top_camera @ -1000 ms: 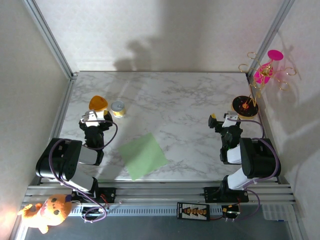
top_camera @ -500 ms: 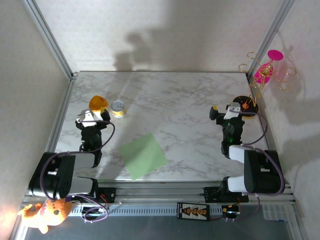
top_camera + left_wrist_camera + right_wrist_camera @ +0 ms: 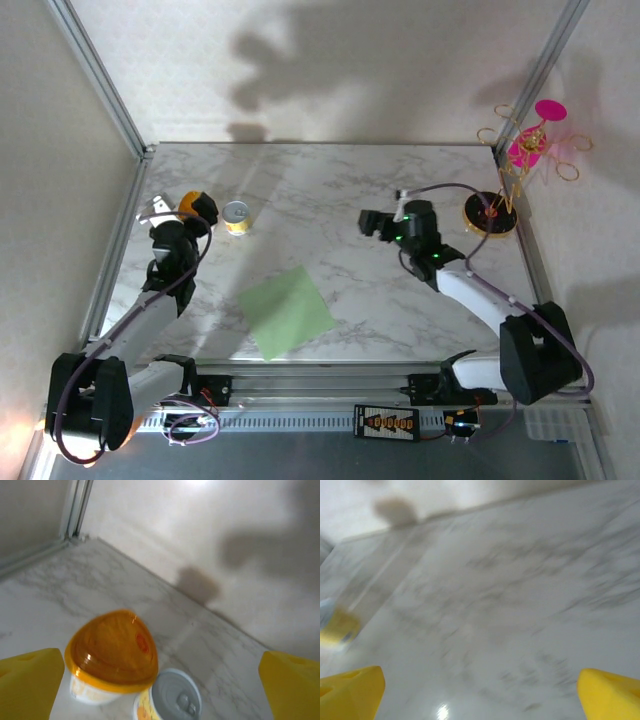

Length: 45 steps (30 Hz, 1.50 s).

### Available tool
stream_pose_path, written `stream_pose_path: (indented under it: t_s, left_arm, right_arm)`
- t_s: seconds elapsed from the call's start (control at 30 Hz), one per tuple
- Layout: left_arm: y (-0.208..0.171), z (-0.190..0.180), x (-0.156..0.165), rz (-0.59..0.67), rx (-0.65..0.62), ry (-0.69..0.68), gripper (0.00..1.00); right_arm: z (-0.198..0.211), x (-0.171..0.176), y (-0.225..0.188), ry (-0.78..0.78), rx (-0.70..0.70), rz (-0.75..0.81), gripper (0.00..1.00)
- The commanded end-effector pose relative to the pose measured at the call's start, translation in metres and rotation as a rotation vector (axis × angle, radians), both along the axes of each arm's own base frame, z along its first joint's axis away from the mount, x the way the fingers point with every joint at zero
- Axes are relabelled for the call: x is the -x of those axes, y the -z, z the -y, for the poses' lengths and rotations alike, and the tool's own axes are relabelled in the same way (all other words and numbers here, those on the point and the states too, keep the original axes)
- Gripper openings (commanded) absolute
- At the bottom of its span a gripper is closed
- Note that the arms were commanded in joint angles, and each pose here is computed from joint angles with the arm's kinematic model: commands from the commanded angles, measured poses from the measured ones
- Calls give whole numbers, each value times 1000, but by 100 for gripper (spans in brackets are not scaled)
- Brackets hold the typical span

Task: Fold a paper plane with a square sheet of paper (pick it up from the middle)
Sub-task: Move the square sheet of paper to the center of the table.

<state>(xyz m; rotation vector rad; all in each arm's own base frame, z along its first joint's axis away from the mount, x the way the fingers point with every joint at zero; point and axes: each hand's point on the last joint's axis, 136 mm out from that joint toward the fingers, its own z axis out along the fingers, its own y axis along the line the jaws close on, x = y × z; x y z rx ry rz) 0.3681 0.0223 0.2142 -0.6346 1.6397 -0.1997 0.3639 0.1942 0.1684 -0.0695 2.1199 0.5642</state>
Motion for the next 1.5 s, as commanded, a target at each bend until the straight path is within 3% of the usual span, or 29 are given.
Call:
stream_pose_path:
  t_s: [0.0,0.17,0.33,0.5,0.77,1.03,1.33,1.47]
  left_arm:
    - [24,10,3,-99,77,40,99]
    - [28,9,1,-117,61,40,99]
    - [28,6,3,-115,47,23,99]
    - [29,3,6,-114,34,12,99]
    - [36,5,7,-129,39,23,99]
    - [39,19,1,-140,61,99,99]
    - [50,34,-8,-210,94,155,99]
    - [57,47,-11,-247,105,190,99]
  right_arm:
    - [-51,33,29,-100,-20,-199,98]
    - [-130,67,42,-269,-77,-302,86]
    - [-180,82,70,-359,-42,-402,65]
    - [-203,88,98,-401,-17,-473,59]
    - [-212,86,132,-402,32,-542,59]
    - [-174,63,156,-208,110,-552,60]
    - [-85,6,163,108,149,-524,60]
    - [-26,-10,177,343,97,-594,60]
